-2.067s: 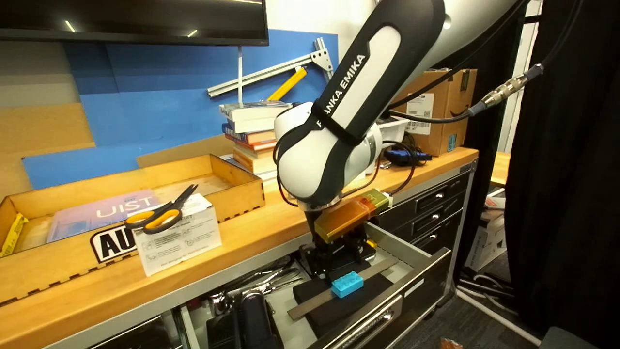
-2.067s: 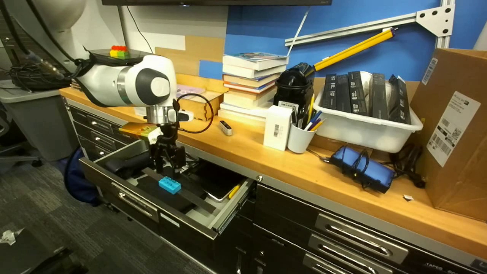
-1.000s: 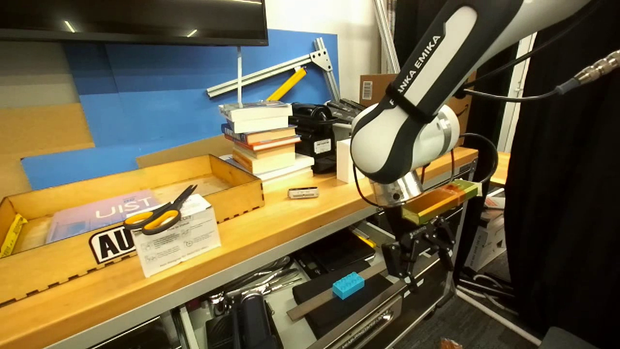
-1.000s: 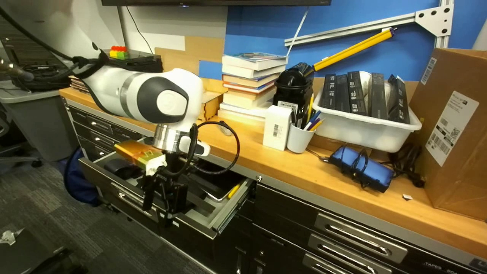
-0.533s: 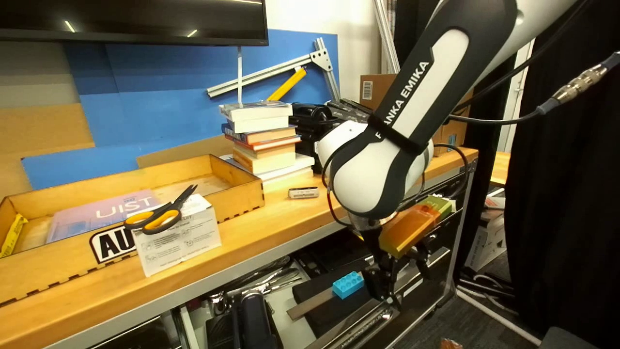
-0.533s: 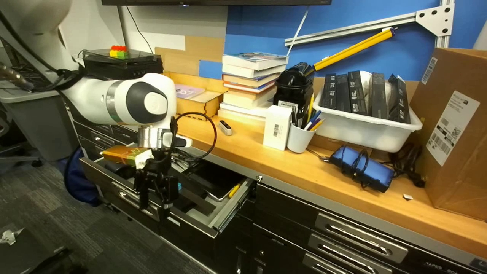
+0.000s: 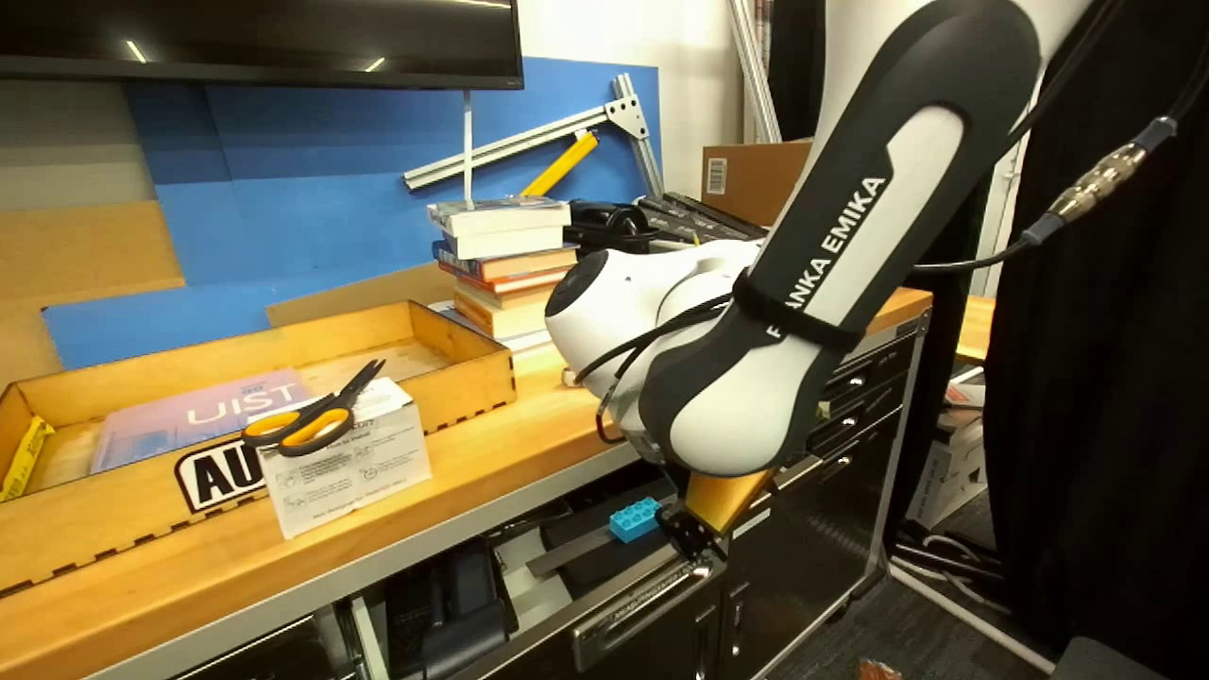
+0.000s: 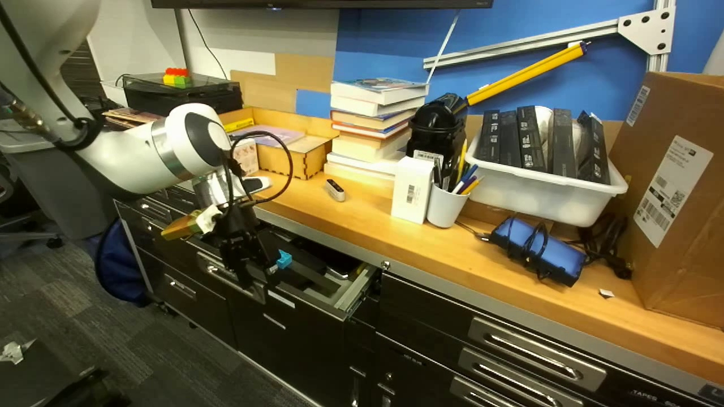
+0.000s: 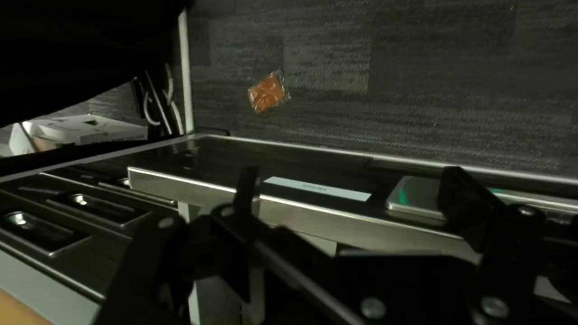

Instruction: Put the blue lego brick in the open drawer then close the drawer

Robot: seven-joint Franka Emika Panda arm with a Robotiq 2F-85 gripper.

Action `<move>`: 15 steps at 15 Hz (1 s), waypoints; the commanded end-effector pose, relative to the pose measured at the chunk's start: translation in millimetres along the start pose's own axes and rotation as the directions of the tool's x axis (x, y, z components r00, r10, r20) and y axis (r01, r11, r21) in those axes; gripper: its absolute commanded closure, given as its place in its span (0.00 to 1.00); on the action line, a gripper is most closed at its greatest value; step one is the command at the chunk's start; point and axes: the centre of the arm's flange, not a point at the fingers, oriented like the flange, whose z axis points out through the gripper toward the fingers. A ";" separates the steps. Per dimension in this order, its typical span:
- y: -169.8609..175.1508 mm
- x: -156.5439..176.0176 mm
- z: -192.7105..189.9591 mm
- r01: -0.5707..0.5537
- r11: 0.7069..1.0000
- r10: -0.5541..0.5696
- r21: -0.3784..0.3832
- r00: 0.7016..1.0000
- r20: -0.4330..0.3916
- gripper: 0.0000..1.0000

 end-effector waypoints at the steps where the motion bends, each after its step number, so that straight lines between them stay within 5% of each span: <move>1: -20.6 33.7 -5.8 -0.075 0.995 0.067 -0.058 0.989 -0.135 0.00; 8: -49.9 71.3 -29.9 -0.182 0.981 0.150 -0.063 0.929 -0.339 0.00; 15: -67.6 88.1 -49.7 -0.213 0.976 0.168 -0.051 0.876 -0.452 0.00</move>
